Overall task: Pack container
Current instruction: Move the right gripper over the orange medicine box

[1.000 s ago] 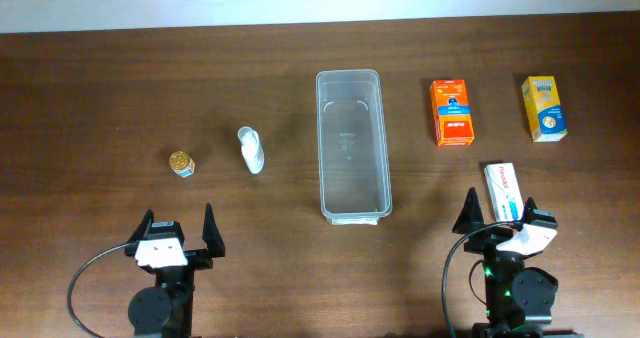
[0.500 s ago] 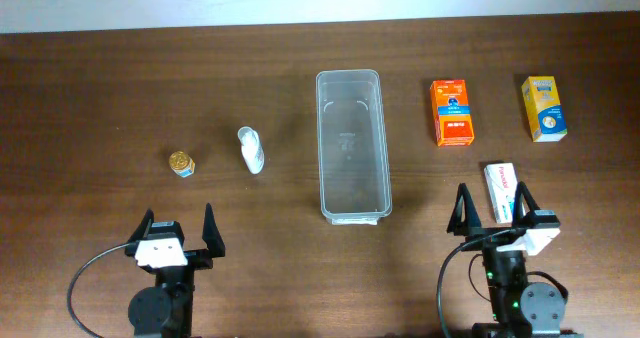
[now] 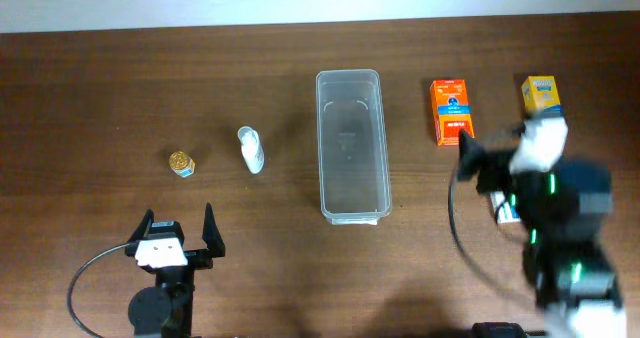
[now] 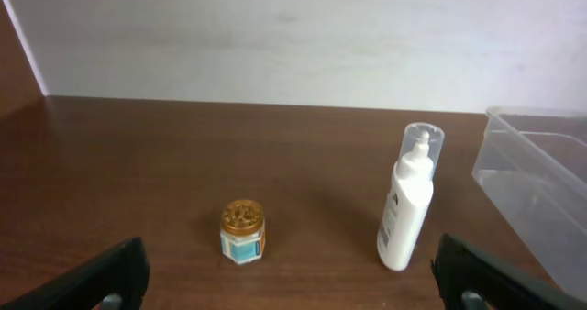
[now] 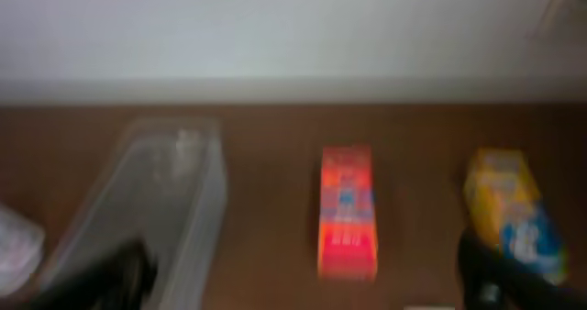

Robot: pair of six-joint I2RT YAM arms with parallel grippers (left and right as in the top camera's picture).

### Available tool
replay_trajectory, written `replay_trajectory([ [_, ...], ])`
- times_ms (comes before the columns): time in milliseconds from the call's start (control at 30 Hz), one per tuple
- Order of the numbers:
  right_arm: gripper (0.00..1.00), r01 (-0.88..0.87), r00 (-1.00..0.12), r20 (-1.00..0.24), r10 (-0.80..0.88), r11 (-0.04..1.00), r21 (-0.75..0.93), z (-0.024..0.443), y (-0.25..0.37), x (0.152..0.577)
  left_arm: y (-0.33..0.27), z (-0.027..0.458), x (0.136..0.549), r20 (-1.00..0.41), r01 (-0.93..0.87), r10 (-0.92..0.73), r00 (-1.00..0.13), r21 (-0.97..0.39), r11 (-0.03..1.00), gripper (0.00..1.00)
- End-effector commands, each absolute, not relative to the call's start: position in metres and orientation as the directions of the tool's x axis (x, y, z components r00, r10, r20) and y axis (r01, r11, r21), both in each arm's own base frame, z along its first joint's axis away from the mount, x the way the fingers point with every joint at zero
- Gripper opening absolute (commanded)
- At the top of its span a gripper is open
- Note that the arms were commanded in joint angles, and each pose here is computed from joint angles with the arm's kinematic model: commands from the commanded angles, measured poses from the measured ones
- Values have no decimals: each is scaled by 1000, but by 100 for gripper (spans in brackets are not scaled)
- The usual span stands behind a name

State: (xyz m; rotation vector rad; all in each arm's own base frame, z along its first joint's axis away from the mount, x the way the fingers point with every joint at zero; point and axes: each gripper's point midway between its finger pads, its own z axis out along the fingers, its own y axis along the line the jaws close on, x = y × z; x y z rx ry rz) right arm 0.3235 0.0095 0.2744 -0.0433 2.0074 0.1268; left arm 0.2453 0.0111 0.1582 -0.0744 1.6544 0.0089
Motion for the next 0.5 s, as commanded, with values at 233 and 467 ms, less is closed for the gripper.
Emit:
replay_trajectory([
  [233,98,-78,-857,-515,-12,991,107,243,8,405,10,156,245,-996,-46,-29,-84,-25,999,99],
  [467,98,-57,-926,-378,-9,992,116,201,6,422,10,156,245,-996,-46,-28,-84,-24,999,100],
])
